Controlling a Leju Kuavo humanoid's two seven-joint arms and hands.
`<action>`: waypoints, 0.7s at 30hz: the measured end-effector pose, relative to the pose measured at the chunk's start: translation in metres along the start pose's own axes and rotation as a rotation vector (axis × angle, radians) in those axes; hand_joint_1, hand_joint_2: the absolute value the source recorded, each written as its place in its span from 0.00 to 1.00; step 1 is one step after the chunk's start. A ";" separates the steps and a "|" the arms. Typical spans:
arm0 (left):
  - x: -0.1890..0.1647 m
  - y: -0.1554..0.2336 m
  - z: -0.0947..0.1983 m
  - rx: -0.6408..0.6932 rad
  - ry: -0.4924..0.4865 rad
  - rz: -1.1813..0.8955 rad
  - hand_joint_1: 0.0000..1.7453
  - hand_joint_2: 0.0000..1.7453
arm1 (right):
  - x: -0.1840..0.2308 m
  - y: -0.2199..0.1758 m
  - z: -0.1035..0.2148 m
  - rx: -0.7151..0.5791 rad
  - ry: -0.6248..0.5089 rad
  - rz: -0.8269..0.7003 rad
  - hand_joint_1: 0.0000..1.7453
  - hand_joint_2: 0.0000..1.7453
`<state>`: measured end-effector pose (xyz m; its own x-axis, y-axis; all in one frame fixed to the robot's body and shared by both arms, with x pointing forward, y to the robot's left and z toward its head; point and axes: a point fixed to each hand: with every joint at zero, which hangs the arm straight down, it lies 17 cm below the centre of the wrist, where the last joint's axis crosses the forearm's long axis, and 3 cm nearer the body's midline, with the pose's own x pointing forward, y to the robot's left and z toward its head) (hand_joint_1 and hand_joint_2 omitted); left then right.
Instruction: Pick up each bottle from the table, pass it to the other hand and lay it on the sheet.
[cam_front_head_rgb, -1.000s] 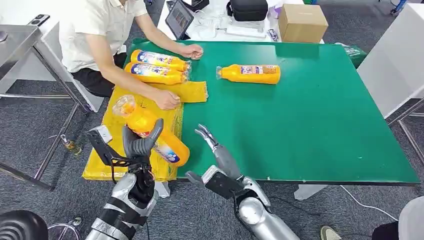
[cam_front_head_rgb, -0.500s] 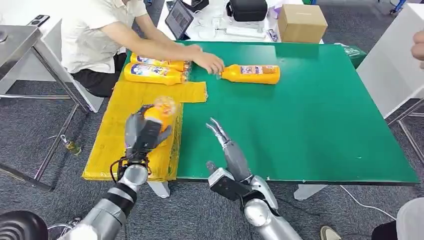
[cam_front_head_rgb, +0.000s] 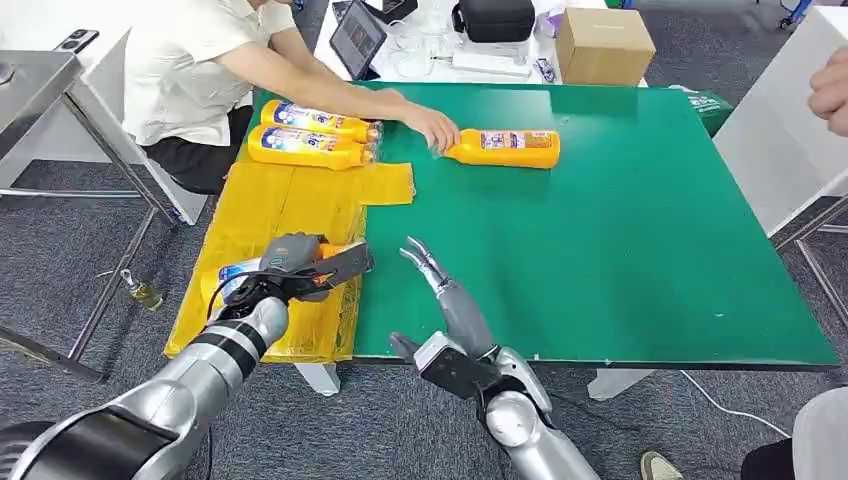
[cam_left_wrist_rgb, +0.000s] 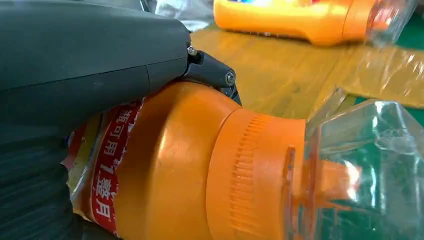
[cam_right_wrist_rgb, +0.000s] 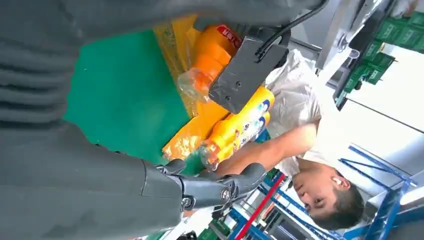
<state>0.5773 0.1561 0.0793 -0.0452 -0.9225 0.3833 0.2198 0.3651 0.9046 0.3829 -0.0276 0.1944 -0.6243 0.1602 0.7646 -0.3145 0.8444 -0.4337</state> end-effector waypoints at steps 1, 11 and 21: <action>-0.001 0.000 0.000 -0.007 0.003 -0.001 1.00 1.00 | 0.000 -0.001 0.000 -0.002 0.001 -0.001 0.00 1.00; 0.010 -0.021 0.004 -0.091 -0.061 0.061 0.00 1.00 | -0.002 -0.002 0.000 -0.010 0.004 -0.021 0.00 1.00; 0.067 -0.013 0.017 0.000 -0.267 0.395 0.00 1.00 | -0.012 -0.003 0.008 -0.030 0.025 -0.039 0.00 0.00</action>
<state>0.5549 0.0917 0.0967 -0.2067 -0.6487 0.7324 0.2703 0.6816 0.6800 0.3857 -0.0361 0.1826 -0.5941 0.1391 0.7923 -0.3165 0.8651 -0.3892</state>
